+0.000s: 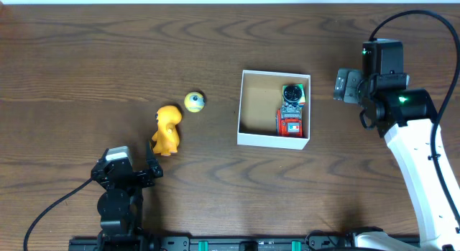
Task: Pack container
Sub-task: 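Open the right gripper to drop the wheel and raise it, then reach the left gripper down and grasp the orange dinosaur figure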
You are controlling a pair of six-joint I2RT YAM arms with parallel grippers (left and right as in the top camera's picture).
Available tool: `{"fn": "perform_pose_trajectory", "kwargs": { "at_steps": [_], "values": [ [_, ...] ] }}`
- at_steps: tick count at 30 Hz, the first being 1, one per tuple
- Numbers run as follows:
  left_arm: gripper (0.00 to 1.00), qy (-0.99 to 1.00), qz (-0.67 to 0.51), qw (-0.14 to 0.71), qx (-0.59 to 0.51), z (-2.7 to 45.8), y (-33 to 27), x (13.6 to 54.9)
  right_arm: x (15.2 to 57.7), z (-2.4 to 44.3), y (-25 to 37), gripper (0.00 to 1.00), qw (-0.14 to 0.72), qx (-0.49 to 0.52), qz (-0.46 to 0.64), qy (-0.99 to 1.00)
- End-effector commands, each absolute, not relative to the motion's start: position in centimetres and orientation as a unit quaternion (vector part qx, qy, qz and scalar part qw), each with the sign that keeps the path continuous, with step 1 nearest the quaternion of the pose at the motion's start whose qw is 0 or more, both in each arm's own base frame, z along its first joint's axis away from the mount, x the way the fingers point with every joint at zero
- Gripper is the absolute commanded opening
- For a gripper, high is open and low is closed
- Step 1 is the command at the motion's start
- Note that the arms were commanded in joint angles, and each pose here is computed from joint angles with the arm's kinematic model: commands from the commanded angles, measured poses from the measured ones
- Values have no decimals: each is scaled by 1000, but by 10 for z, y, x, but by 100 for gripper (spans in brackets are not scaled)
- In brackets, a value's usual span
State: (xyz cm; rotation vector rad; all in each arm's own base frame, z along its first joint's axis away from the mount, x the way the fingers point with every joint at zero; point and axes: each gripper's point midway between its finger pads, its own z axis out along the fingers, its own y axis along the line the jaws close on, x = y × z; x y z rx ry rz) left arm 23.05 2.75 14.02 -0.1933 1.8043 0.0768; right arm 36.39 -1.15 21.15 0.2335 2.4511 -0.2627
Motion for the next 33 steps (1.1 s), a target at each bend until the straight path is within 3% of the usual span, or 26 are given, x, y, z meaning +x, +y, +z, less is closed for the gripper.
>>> {"fn": "perform_pose_trajectory", "kwargs": {
  "at_steps": [1,18,24,29,33],
  "values": [
    [98,791,44,605,-83,128,30,230,360,219,-17,99,331,100,-106,932],
    [98,778,30,622,-84,138,27,233,359,218,-17,99,329,100,-106,933],
    [98,761,-69,644,-41,170,-8,234,359,218,-17,99,329,100,-106,933],
    [98,787,-66,611,-49,197,-6,234,359,218,-17,99,329,100,-106,933],
    [98,843,-62,531,-56,209,-6,247,359,218,-17,99,329,100,-106,933]
  ]
}}
